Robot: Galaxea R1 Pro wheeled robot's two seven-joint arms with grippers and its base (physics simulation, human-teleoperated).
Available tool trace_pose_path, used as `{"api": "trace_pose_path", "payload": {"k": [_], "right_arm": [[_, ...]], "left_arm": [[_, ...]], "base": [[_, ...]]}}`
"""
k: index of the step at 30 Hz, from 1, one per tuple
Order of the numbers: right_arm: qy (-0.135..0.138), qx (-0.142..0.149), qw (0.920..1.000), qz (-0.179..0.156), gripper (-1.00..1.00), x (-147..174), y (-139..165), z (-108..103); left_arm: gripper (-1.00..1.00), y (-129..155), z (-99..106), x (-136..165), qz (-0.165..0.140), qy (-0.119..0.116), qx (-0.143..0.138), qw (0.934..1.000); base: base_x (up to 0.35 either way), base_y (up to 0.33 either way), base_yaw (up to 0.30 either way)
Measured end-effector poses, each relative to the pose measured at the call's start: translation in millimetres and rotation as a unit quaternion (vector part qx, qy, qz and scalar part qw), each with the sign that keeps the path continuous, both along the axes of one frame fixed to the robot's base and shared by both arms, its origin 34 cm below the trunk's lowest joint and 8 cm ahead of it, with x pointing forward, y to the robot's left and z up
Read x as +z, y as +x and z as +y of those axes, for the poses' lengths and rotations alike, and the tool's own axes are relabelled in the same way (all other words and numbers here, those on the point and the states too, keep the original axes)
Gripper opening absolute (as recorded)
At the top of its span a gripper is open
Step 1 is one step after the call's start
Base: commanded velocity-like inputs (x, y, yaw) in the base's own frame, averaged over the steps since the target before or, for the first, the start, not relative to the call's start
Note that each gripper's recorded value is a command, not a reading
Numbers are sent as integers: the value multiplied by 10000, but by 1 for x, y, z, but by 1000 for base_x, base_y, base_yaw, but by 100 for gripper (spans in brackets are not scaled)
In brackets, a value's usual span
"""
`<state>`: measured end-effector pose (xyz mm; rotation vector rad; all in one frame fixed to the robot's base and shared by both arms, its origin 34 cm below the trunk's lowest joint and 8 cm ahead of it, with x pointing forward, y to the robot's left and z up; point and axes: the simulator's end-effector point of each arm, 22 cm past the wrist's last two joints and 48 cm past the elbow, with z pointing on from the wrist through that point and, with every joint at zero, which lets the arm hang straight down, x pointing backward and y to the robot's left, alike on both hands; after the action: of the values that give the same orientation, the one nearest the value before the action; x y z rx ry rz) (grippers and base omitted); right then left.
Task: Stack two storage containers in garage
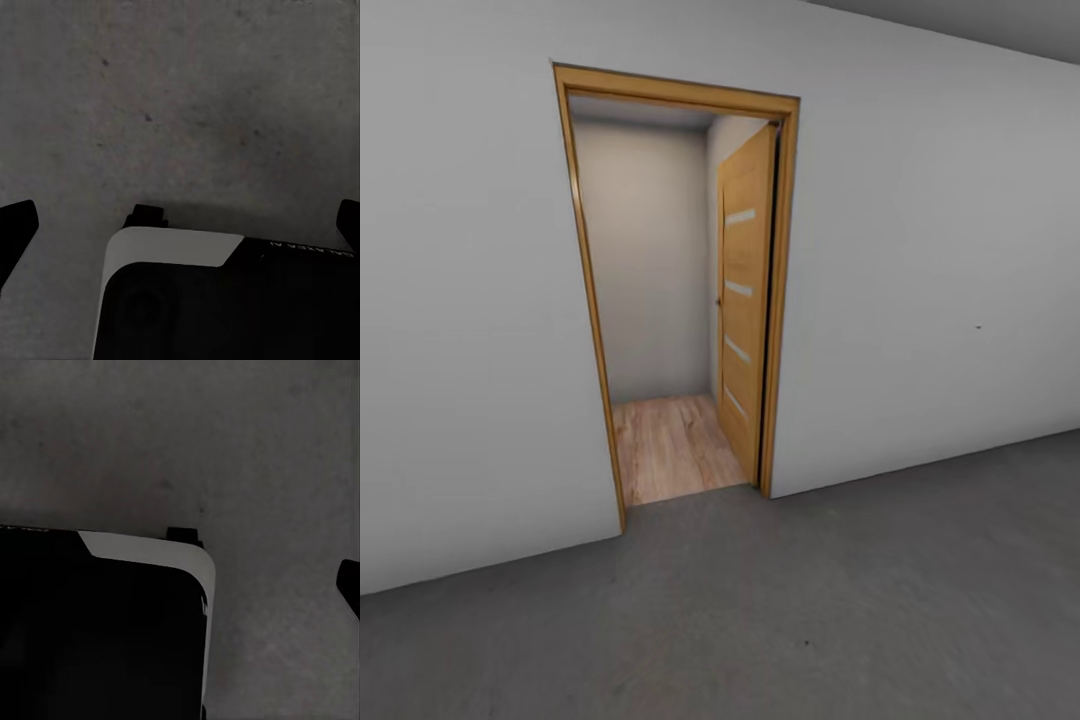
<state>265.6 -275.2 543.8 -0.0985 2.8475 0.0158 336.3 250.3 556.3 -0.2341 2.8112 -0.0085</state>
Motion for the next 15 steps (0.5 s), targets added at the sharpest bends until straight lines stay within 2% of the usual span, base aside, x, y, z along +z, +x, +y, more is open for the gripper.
{"api": "trace_pose_path", "payload": {"k": [15], "right_arm": [[8,5,10000,-20,100,0,1,1]], "left_arm": [[100,0,0,0,4,0,0,10000]], "base": [[322,0,0]]}}
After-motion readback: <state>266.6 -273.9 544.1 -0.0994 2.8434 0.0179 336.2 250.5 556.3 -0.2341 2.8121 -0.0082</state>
